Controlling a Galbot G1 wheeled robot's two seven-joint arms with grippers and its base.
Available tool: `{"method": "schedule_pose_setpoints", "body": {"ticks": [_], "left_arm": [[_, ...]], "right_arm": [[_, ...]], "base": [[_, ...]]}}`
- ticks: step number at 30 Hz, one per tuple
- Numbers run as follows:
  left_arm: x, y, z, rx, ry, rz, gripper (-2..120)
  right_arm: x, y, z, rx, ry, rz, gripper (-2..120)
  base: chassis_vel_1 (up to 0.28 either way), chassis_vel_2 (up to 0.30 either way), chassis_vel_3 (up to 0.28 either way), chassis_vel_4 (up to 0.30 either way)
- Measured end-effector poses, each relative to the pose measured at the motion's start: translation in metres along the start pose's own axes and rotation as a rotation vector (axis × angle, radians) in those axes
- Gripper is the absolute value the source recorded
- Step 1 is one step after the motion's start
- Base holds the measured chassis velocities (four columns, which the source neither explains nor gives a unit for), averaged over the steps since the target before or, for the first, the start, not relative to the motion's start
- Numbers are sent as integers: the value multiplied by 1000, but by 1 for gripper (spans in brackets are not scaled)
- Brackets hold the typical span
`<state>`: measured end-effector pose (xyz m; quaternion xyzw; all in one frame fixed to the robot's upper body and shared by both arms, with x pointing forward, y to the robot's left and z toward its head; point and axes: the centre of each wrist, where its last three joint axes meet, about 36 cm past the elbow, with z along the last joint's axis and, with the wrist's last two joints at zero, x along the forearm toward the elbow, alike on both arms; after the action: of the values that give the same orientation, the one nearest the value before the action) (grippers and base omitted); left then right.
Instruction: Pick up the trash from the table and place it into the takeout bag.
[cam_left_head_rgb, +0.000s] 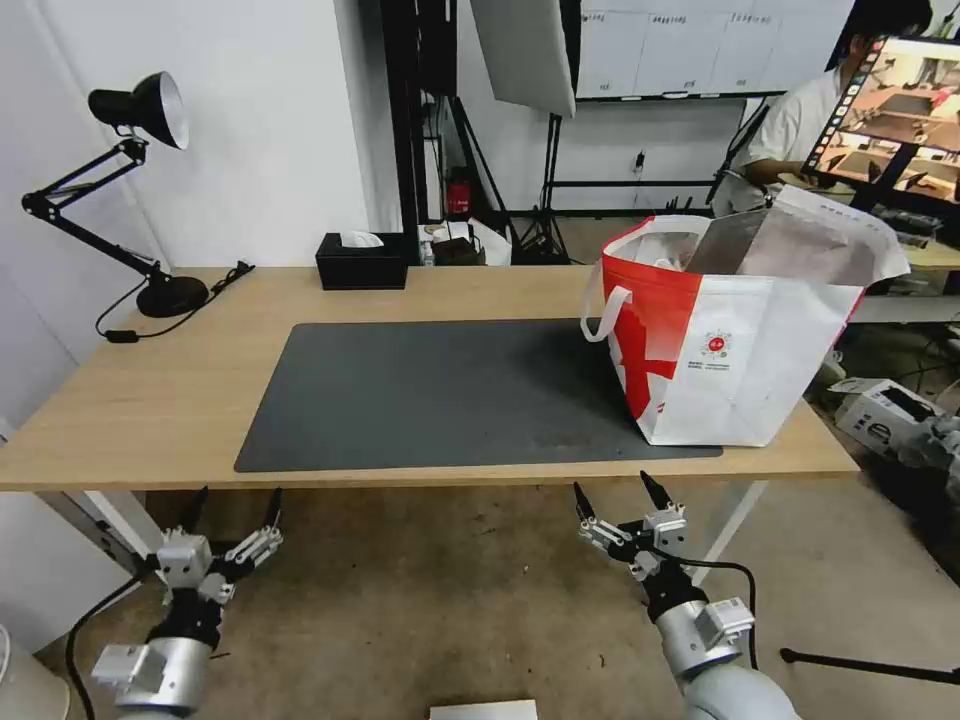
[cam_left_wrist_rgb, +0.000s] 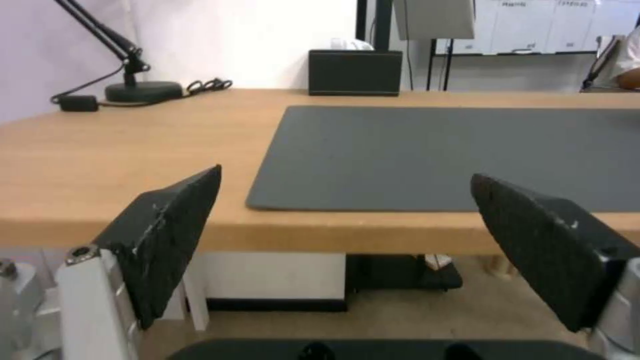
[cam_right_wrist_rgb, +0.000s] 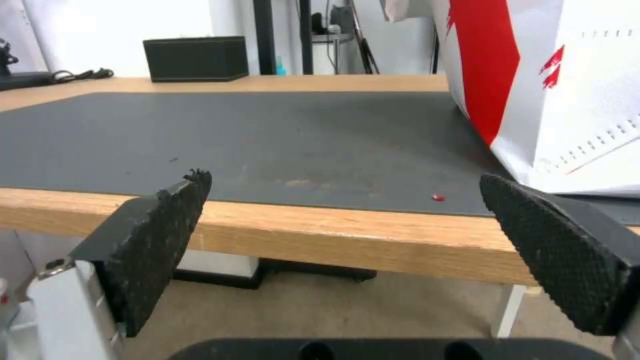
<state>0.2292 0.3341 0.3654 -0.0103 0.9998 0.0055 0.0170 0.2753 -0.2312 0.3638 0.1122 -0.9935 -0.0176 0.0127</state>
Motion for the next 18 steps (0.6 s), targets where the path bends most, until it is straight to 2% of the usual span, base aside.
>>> {"method": "schedule_pose_setpoints", "body": {"ticks": [6, 18], "left_arm": [[11, 1, 1, -16, 13, -7, 100], [12, -2, -3, -20, 14, 2, 100]], "right_arm": [[0, 0, 0, 0, 0, 0, 100], [0, 0, 0, 0, 0, 0, 100]], "base": [[0, 0, 0, 0], [0, 0, 0, 0]]}}
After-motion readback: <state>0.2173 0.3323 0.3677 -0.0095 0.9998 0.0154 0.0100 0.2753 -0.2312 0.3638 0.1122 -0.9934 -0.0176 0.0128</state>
